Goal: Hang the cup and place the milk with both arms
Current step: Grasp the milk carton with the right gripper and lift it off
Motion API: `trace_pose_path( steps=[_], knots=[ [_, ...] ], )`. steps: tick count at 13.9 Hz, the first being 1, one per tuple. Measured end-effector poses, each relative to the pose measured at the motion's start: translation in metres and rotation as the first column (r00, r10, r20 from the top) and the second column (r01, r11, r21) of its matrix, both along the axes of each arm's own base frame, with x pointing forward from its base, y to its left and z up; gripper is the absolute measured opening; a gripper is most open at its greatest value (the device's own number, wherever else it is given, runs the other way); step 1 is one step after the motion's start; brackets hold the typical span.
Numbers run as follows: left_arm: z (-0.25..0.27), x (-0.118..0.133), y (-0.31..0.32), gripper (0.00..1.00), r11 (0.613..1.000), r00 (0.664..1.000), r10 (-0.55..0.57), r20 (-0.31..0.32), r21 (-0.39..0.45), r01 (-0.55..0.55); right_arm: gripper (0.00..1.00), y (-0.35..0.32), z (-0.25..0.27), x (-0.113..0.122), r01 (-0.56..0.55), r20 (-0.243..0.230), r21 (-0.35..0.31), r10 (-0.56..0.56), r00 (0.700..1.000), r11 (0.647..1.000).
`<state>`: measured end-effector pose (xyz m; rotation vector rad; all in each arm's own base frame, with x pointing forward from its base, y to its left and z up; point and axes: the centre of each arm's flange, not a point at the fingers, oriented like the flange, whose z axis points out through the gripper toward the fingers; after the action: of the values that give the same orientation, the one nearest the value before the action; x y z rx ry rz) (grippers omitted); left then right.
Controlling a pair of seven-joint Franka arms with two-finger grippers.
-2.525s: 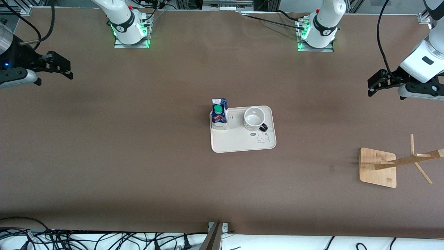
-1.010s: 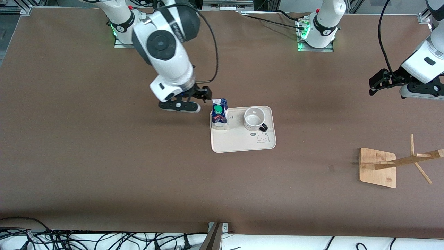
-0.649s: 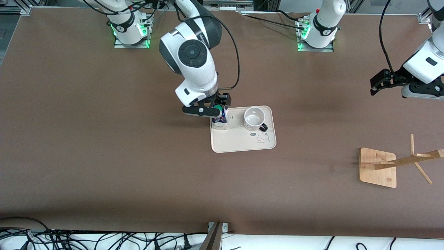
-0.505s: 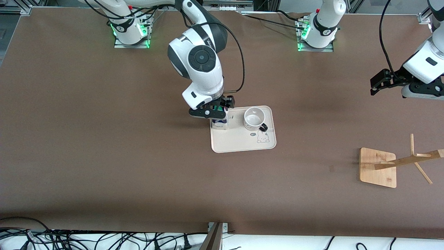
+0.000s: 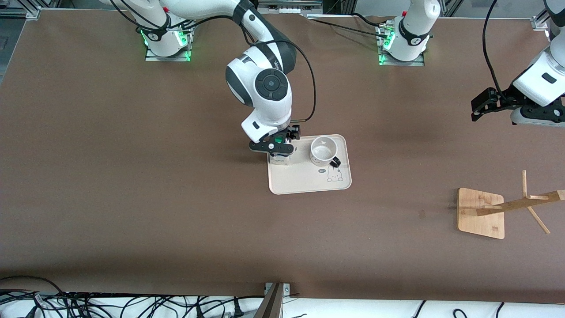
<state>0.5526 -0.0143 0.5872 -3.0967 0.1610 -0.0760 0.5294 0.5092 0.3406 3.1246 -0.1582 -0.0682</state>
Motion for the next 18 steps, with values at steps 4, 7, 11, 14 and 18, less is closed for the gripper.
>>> trace_pose_path(
  steps=[4,7,11,14,18],
  knots=[
    [0.000,0.000,-0.002,1.00,1.000,1.000,-0.003,0.000,0.000,0.003,0.60,0.004,-0.005,-0.003,-0.006,0.001,0.000,0.006,1.000,1.000],
    [0.000,0.000,-0.003,1.00,1.000,1.000,-0.005,0.000,0.000,0.005,0.53,0.005,-0.001,-0.001,-0.005,0.008,0.004,0.005,1.000,1.000],
    [0.000,0.000,-0.003,1.00,1.000,1.000,-0.006,0.000,0.000,0.006,0.49,0.002,0.012,0.002,-0.001,0.012,0.003,0.000,1.000,1.000],
    [0.000,0.000,-0.004,1.00,1.000,1.000,-0.007,0.000,0.000,0.007,0.49,-0.017,0.044,0.015,-0.017,0.017,0.001,0.017,1.000,1.000],
    [0.000,0.000,-0.010,1.00,1.000,1.000,-0.013,0.000,0.000,0.013,0.50,-0.115,0.103,0.065,-0.047,0.020,-0.021,0.048,0.999,0.999]
  ],
)
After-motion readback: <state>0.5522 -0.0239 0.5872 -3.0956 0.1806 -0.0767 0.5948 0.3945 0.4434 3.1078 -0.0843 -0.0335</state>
